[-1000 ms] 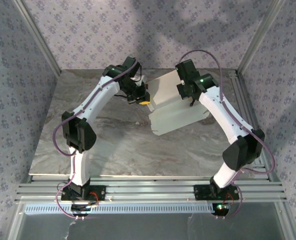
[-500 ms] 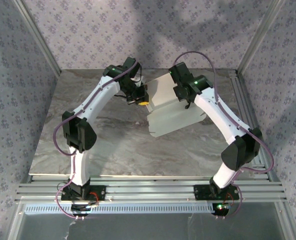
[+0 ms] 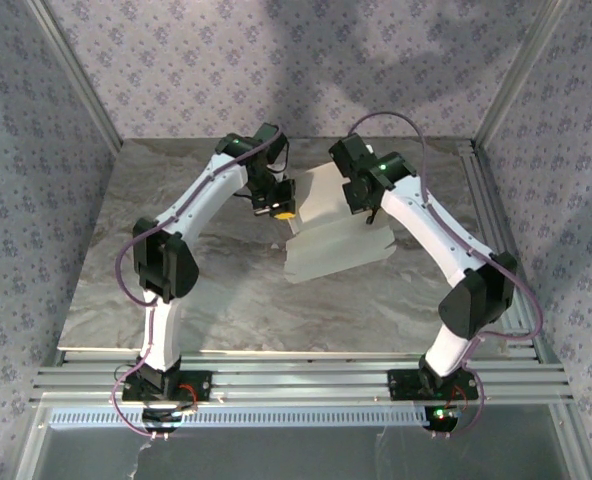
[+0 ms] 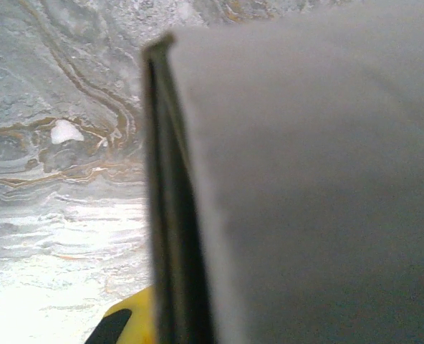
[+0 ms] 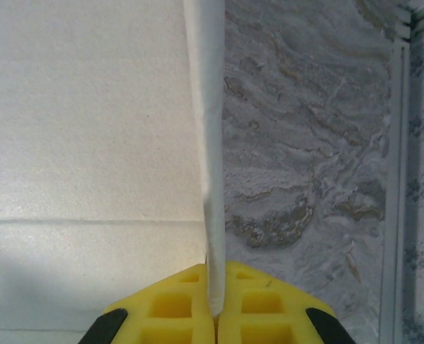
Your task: Fold the paper box
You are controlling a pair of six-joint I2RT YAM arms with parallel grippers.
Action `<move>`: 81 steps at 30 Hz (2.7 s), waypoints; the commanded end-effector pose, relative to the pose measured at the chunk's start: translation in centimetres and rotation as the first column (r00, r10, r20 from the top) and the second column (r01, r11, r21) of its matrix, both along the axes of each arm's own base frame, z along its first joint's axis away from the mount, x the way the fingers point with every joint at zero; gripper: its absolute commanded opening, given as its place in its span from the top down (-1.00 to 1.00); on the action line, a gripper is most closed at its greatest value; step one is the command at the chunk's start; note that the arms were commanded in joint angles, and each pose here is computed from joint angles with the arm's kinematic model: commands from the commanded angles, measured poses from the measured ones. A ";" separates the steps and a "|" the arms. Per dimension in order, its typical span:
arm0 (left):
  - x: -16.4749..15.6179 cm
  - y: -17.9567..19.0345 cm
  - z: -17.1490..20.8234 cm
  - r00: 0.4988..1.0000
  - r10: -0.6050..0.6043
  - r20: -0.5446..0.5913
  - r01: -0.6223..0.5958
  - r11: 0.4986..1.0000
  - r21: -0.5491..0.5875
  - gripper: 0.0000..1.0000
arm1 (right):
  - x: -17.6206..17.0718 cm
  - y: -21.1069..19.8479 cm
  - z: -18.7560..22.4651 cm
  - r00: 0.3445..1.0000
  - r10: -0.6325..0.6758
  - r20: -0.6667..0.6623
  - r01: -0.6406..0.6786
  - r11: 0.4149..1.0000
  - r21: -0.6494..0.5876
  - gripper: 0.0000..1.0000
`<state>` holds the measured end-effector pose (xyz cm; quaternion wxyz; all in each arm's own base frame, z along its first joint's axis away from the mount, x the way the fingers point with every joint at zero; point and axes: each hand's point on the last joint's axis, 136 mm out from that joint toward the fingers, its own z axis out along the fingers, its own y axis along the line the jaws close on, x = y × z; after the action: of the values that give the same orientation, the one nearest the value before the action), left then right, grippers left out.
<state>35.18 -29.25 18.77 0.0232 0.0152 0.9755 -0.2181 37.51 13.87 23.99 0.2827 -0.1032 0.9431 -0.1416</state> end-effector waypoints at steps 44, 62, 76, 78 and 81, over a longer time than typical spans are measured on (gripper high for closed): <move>-2.7 4.1 -9.6 0.986 -0.040 -0.162 0.091 0.943 0.320 0.30 | -5.2 1.4 -14.0 0.874 -0.223 -0.431 0.272 0.961 0.054 1.00; 3.7 7.0 5.7 0.920 0.174 0.351 -0.253 0.948 0.194 0.14 | -6.0 -0.8 -17.0 0.634 -0.535 -0.558 0.748 0.608 0.267 1.00; 1.4 6.4 5.6 0.924 0.204 0.322 -0.240 0.968 0.076 0.19 | -3.2 3.2 -18.7 0.210 -0.693 -0.690 0.968 0.047 0.248 1.00; 0.9 6.1 5.2 0.930 0.198 0.309 -0.227 0.972 0.060 0.22 | -2.8 3.4 -18.8 0.192 -0.698 -0.690 0.970 0.031 0.240 1.00; 0.1 5.8 4.1 0.942 0.189 0.277 -0.207 0.978 0.036 0.23 | -3.0 3.7 -19.4 0.146 -0.696 -0.703 0.977 -0.011 0.214 1.00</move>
<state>36.04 -22.50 20.86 0.1623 -0.0584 0.9761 -0.1321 34.94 17.11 4.47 -0.0316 0.5468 0.8326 0.0823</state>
